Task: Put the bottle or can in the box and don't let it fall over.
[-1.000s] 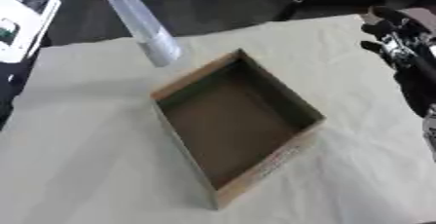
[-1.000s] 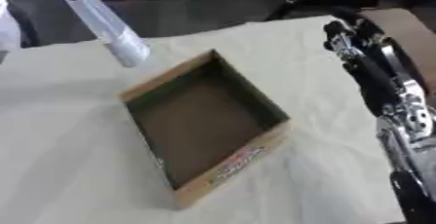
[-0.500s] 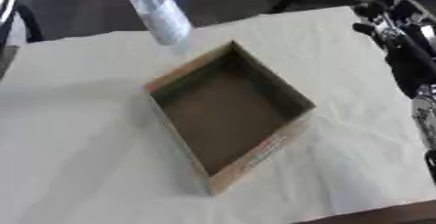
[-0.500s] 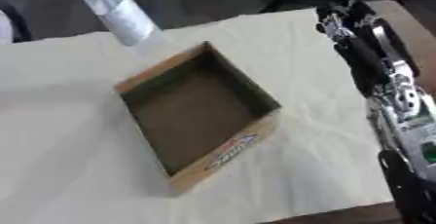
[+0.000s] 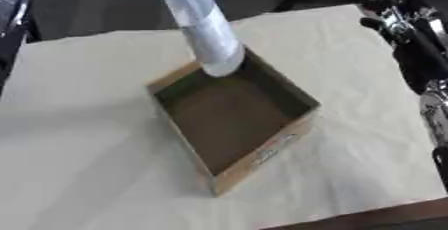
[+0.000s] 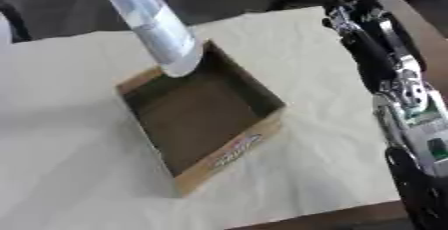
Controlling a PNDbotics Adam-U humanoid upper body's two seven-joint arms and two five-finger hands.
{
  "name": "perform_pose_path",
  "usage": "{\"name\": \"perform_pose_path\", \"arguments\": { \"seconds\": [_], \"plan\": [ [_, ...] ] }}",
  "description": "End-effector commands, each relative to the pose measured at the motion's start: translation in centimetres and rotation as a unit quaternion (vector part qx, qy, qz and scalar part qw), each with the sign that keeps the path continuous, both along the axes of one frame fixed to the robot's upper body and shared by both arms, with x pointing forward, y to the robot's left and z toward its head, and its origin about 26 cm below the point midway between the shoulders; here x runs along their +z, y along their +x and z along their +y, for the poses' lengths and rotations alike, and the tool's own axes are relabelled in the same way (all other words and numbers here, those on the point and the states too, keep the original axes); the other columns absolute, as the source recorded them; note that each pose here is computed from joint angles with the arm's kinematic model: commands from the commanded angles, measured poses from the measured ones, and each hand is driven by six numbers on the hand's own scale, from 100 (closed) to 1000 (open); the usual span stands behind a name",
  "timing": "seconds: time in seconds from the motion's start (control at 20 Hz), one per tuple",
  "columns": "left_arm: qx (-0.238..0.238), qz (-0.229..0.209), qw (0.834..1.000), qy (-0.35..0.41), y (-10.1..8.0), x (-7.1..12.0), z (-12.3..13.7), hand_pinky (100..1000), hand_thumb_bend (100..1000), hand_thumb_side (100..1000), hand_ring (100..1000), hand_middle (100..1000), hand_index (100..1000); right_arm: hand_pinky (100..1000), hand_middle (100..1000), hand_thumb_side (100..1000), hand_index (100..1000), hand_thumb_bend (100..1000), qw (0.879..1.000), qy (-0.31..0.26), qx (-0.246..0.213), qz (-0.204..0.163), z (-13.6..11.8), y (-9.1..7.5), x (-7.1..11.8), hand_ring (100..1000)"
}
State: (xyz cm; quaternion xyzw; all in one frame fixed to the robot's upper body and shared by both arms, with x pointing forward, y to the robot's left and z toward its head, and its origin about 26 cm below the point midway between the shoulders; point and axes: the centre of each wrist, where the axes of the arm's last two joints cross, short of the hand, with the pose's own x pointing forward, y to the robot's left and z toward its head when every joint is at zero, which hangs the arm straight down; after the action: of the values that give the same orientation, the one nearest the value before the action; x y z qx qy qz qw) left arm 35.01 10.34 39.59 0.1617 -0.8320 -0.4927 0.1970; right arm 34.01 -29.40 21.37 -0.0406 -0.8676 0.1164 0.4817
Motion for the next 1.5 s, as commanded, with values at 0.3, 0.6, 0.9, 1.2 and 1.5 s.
{"name": "perform_pose_path", "arguments": {
  "seconds": [0.3,0.6,0.9,1.2,1.5],
  "plan": [
    [-0.013,-0.026,0.998,0.054,-0.6,-2.0,-2.3,116,532,100,245,136,162,901,1000,570,902,100,0.999,0.020,-0.035,0.004,-0.8,0.1,0.4,946],
    [0.010,-0.040,0.996,0.079,0.3,-4.0,-2.9,168,602,100,293,223,211,900,1000,576,902,100,0.998,0.032,-0.055,0.009,-1.0,0.0,0.6,946],
    [0.049,-0.028,0.993,0.108,1.7,-5.6,-2.6,617,647,100,643,606,649,900,1000,575,901,100,0.998,0.033,-0.057,0.010,-1.0,0.0,0.6,945],
    [0.051,-0.011,0.983,0.179,2.0,-5.8,-1.8,855,734,156,823,820,864,900,1000,573,901,100,0.998,0.032,-0.058,0.010,-1.1,-0.1,0.6,945],
    [0.008,0.036,0.969,0.246,1.8,-5.6,-0.7,971,457,398,912,934,951,900,1000,573,901,100,0.998,0.032,-0.059,0.011,-1.2,-0.1,0.5,945]
  ]
}}
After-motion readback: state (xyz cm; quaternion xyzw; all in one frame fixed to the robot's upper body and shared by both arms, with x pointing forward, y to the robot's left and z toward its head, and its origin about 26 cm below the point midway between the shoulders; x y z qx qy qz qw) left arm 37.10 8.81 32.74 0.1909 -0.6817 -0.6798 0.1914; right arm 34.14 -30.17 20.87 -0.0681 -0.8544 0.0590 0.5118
